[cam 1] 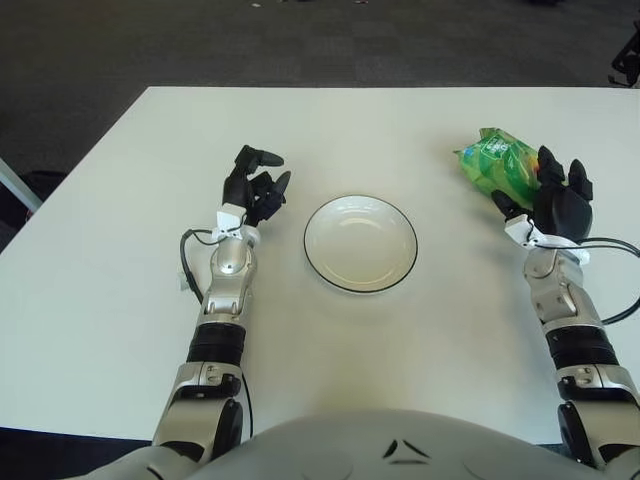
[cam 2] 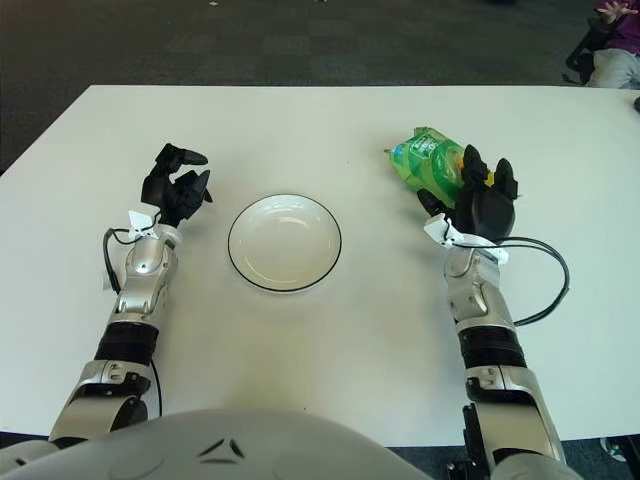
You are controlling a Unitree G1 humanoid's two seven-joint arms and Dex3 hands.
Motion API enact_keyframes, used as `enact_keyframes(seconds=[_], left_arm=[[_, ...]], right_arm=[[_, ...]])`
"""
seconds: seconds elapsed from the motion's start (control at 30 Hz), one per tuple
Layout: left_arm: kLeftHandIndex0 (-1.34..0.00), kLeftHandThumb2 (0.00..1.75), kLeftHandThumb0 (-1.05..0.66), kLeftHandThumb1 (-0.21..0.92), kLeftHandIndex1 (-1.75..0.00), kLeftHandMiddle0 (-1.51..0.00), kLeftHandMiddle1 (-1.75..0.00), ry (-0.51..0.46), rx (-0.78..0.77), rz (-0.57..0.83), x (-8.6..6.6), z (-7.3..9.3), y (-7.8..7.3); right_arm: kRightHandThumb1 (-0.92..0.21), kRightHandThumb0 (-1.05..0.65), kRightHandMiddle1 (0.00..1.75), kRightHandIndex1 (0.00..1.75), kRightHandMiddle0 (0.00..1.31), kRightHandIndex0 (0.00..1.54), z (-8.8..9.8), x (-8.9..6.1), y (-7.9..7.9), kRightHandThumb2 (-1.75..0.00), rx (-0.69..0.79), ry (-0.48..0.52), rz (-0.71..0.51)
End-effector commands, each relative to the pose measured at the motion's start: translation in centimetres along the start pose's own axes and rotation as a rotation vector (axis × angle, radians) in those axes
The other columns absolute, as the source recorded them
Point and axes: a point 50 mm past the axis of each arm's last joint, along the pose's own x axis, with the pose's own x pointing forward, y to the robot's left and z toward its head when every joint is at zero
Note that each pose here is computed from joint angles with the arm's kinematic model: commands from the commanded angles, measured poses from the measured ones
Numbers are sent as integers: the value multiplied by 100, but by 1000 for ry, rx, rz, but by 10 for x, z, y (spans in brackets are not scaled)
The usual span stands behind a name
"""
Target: Put the snack into the plate.
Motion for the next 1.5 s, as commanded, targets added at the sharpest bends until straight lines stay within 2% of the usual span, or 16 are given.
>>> enact_keyframes(seconds=[0.0, 0.17, 0.87, 0.93, 1.03, 1.07, 1.13, 1.17, 1.2, 1.23, 1.27, 1.3, 1.33, 1.43, 1.47], left_arm=[[-50, 24, -36, 92, -144, -97, -175, -8, 3, 14, -1, 0, 3], [-50, 24, -36, 92, -144, -97, -175, -8, 2, 15, -1, -1, 2], [-51, 23, -36, 92, -143, -97, -175, -24, 10, 27, -1, -1, -1], [-51, 23, -36, 92, -143, -97, -175, -25, 11, 28, -1, -1, -1], [-51, 23, -36, 92, -143, -97, -175, -27, 11, 29, -2, 0, -1], [-51, 23, -36, 92, -143, -97, -175, -28, 11, 29, -2, 0, -1], [-51, 23, -36, 92, -143, -98, -175, -29, 12, 30, -2, 0, -1], [-51, 23, -36, 92, -143, -98, -175, -30, 12, 31, -2, 0, -1], [-51, 23, -36, 92, -143, -98, -175, -30, 13, 31, -2, 0, 0], [-51, 23, -36, 92, -143, -98, -175, -30, 13, 32, -2, 0, 0], [-51, 23, -36, 92, -143, -98, -175, -30, 14, 32, -2, 0, 0], [-51, 23, -36, 92, -143, -98, -175, -30, 14, 32, -2, 0, 0], [-51, 23, -36, 92, -143, -98, -175, -30, 15, 32, -2, 0, 0], [-51, 23, -36, 92, -143, -98, -175, -30, 17, 33, -2, 0, 0], [-51, 23, -36, 92, -143, -98, -175, -30, 17, 34, -3, 0, 0]], right_arm=[[-92, -102, 0, 0, 15, 0, -12, 5, 5, -74, -16, 26, 0], [-92, -102, 0, 0, 15, 0, -23, 9, 12, -75, -68, 54, 26], [-92, -104, 0, 0, 15, 0, -27, 26, 12, -74, -121, 53, 109], [-92, -102, 4, 0, 23, 0, -28, 27, 12, -71, -139, 53, 113], [-92, -89, 10, 1, 43, 6, -30, 29, 12, -56, -164, 51, 112], [-92, -87, 11, 1, 45, 7, -31, 28, 14, -54, -199, 56, 90], [-92, -64, 23, 4, 61, 34, -33, 26, 17, -30, -248, 66, 48], [-92, -58, 44, 9, 61, 40, -33, 25, 18, -27, -261, 70, 31], [-92, -50, 77, 24, 59, 45, -33, 24, 20, -23, -263, 75, 17], [-92, -46, 96, 43, 59, 44, -33, 24, 20, -20, -265, 77, 7], [-92, -44, 104, 52, 59, 44, -35, 22, 21, -19, -261, 78, -8], [-92, -41, 113, 79, 60, 39, -36, 21, 21, -17, -258, 78, -19], [-92, -40, 119, 98, 61, 35, -37, 19, 21, -15, -251, 77, -32], [-92, -38, 127, 139, 61, 25, -39, 18, 22, -14, -238, 72, -50], [-92, -38, 129, 144, 60, 23, -39, 17, 21, -14, -235, 69, -53]])
